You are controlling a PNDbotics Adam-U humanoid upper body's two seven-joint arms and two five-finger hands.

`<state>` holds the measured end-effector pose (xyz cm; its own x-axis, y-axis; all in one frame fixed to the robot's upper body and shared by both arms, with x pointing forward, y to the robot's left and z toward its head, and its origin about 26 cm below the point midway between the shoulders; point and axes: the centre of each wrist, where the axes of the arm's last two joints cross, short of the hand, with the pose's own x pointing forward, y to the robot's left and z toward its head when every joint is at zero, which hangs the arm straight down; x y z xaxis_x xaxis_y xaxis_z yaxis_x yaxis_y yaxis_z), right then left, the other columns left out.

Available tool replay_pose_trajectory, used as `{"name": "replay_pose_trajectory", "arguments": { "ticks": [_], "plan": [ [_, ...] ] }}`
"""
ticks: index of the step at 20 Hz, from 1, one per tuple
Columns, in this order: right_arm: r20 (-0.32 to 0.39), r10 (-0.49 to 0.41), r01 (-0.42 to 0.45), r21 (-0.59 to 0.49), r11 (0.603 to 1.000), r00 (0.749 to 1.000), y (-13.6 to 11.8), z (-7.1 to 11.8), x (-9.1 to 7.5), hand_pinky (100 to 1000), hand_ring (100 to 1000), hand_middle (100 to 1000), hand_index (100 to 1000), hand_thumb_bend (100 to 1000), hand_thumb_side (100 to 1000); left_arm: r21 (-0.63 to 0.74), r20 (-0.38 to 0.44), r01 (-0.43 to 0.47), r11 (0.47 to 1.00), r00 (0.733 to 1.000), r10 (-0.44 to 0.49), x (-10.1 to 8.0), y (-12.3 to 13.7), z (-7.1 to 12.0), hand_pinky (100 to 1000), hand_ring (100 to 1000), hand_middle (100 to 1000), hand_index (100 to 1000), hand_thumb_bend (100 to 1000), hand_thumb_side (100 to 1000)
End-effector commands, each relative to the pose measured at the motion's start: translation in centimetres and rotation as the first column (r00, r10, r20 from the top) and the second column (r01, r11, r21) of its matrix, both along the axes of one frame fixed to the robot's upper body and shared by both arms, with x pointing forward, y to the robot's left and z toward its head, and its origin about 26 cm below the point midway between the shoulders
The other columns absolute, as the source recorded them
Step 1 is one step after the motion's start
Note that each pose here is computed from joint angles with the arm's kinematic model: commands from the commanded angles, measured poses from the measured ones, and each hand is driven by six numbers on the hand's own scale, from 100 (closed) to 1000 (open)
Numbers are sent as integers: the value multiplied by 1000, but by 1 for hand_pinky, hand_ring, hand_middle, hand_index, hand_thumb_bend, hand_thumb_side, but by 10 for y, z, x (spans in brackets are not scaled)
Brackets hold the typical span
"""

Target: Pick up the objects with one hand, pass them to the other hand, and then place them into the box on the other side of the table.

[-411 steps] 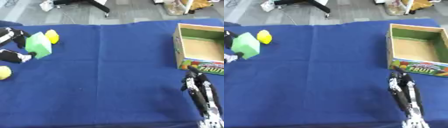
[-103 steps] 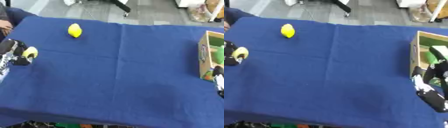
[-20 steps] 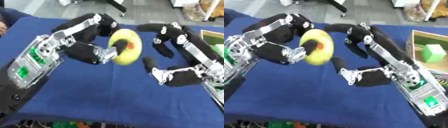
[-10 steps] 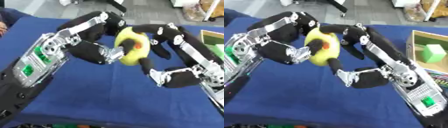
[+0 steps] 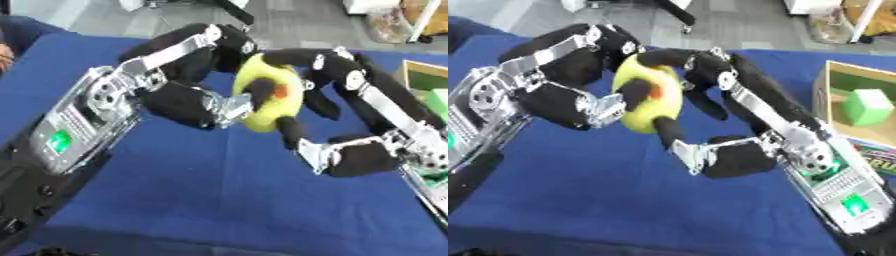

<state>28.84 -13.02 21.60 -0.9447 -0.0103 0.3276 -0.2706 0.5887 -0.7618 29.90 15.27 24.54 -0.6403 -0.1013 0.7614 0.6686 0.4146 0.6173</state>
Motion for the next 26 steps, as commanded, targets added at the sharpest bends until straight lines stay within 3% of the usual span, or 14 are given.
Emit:
{"name": "replay_pose_trajectory", "arguments": {
  "ticks": [1,9,13,17,26],
  "plan": [
    [24,-9,9,-7,1000,1000,0,4,-3,100,100,100,859,100,311,-12,27,42,999,999,-42,-4,-3,11,657,415,364,487,100,317],
    [49,-35,37,-47,998,998,-4,0,-3,100,100,100,888,100,282,-14,19,50,999,999,-50,-3,0,12,660,417,366,490,100,321],
    [63,-50,54,-70,996,997,-5,-2,-3,100,100,100,862,100,196,-16,25,51,999,998,-51,-2,2,13,663,421,370,494,100,322],
    [76,-69,75,-72,995,995,-5,-2,-3,100,100,100,768,100,100,-19,31,59,998,998,-59,-2,2,15,666,424,372,497,100,332],
    [95,-139,141,-11,990,986,-4,0,-3,100,100,100,500,100,100,-36,3,90,995,996,-90,-2,1,17,669,428,377,501,100,351]
  ]
}}
